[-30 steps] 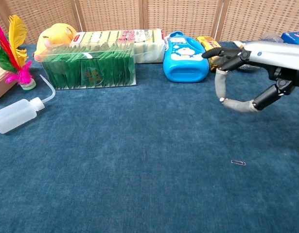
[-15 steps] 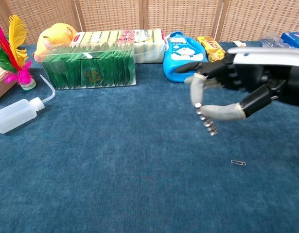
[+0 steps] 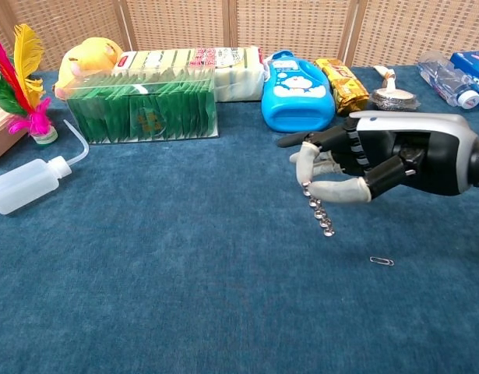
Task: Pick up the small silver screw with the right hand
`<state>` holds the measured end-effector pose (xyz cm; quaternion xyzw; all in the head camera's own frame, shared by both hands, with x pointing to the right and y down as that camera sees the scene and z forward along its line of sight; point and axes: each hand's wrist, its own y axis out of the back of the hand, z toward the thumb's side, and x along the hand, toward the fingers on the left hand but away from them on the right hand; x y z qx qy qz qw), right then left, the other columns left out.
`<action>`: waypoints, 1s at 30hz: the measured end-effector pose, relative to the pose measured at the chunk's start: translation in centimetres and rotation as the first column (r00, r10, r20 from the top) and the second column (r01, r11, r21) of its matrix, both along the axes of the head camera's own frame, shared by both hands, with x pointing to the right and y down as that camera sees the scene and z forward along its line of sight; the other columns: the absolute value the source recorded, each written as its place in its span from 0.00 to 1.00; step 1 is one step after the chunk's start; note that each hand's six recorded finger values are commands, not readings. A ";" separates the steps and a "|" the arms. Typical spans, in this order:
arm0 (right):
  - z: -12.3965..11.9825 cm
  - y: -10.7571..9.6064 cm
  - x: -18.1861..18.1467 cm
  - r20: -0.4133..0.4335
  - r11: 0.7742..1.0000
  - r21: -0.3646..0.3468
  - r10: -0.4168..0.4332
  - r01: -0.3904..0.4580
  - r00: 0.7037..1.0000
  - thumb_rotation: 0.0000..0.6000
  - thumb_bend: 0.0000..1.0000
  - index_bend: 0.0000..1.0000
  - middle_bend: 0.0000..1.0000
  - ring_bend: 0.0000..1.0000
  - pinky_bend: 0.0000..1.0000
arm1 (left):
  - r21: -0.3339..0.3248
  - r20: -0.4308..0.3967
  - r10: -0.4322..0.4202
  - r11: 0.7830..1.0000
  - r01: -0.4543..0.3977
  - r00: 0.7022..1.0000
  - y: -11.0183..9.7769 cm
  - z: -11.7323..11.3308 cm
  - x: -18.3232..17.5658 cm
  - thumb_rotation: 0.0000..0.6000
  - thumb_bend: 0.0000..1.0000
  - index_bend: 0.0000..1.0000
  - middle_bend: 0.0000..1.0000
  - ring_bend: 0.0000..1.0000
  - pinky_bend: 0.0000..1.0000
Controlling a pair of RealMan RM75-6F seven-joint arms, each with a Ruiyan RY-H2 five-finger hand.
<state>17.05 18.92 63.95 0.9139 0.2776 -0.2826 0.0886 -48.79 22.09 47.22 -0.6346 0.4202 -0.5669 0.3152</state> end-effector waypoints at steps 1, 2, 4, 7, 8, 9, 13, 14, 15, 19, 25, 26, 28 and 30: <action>0.1 0.0 0.1 0.004 1.000 -0.005 0.005 -0.005 1.000 1.00 0.45 0.62 0.00 0.00 0.00 | -0.001 -0.001 0.001 1.000 -0.001 1.000 0.0 0.0 0.0 1.00 0.03 0.00 0.00 0.00 0.00; 0.1 -0.1 0.1 0.012 1.000 -0.011 0.009 -0.009 1.000 1.00 0.45 0.62 0.00 0.00 0.00 | -0.001 0.000 0.002 1.000 -0.002 1.000 0.0 0.0 0.0 1.00 0.03 0.00 0.00 0.00 0.00; 0.1 0.0 0.2 0.026 1.000 -0.020 0.011 -0.010 1.000 1.00 0.45 0.62 0.00 0.00 0.00 | -0.001 0.000 0.002 1.000 -0.002 1.000 0.0 0.0 0.1 1.00 0.03 0.00 0.00 0.00 0.00; 0.0 0.1 0.3 0.051 0.999 -0.032 0.007 -0.005 0.999 1.00 0.45 0.62 0.00 0.00 0.00 | 0.000 0.000 0.002 1.000 -0.002 1.000 0.0 0.0 0.1 1.00 0.03 0.00 0.00 0.00 0.00; -0.1 0.2 0.4 0.060 0.999 -0.037 0.005 -0.003 0.998 1.00 0.45 0.62 0.00 0.00 0.00 | -0.001 0.000 0.002 1.000 -0.002 1.000 0.0 0.0 0.1 1.00 0.03 0.00 0.00 0.00 0.00; -0.1 0.3 0.5 0.066 0.999 -0.039 0.003 -0.001 0.998 1.00 0.45 0.62 0.00 0.00 0.00 | -0.002 -0.001 0.002 1.000 -0.002 1.000 0.0 0.0 0.1 1.00 0.03 0.00 0.00 0.00 0.00; 0.2 0.3 1.2 0.083 0.999 -0.044 0.003 0.000 0.997 1.00 0.46 0.62 0.00 0.00 0.00 | -0.004 -0.002 0.004 1.000 -0.004 1.000 0.1 0.1 0.2 1.00 0.03 0.00 0.00 0.00 0.00; 0.3 0.3 1.5 0.086 0.999 -0.042 0.003 0.001 0.996 1.00 0.46 0.62 0.00 0.00 0.00 | -0.003 -0.003 0.004 1.000 -0.004 1.000 0.1 0.0 0.2 1.00 0.03 0.00 0.00 0.00 0.00; 0.3 0.3 1.6 0.088 0.999 -0.041 0.004 0.000 0.996 1.00 0.47 0.62 0.00 0.00 0.00 | -0.003 -0.003 0.004 1.000 -0.004 1.000 0.1 0.0 0.2 1.00 0.03 0.00 0.00 0.00 0.00; 0.5 0.2 2.2 0.103 0.999 -0.039 0.015 -0.012 0.995 1.00 0.47 0.62 0.00 0.00 0.00 | -0.006 -0.006 0.002 1.000 -0.003 1.000 0.1 0.1 0.2 1.00 0.03 0.00 0.00 0.00 0.00; 0.8 -0.1 3.4 0.109 0.999 -0.036 0.034 -0.030 0.993 1.00 0.47 0.62 0.00 0.00 0.00 | -0.003 -0.002 0.002 1.000 -0.002 1.000 0.1 0.0 0.1 1.00 0.03 0.00 0.00 0.00 0.00; 0.8 -0.2 3.6 0.109 0.999 -0.035 0.038 -0.034 0.993 1.00 0.47 0.62 0.00 0.00 0.00 | -0.001 -0.001 0.001 1.000 -0.001 1.000 0.1 -0.1 0.2 1.00 0.03 0.00 0.00 0.00 0.00; 0.8 -0.3 4.0 0.107 0.999 -0.034 0.042 -0.039 0.993 1.00 0.48 0.63 0.00 0.00 0.00 | 0.000 -0.005 0.001 1.000 -0.001 1.000 0.1 -0.1 0.2 1.00 0.03 0.00 0.00 0.00 0.00; 0.9 -0.4 4.4 0.105 0.998 -0.035 0.048 -0.045 0.993 1.00 0.48 0.63 0.00 0.00 0.00 | -0.001 -0.003 0.003 1.000 -0.003 1.000 0.2 -0.1 0.3 1.00 0.03 0.00 0.00 0.00 0.00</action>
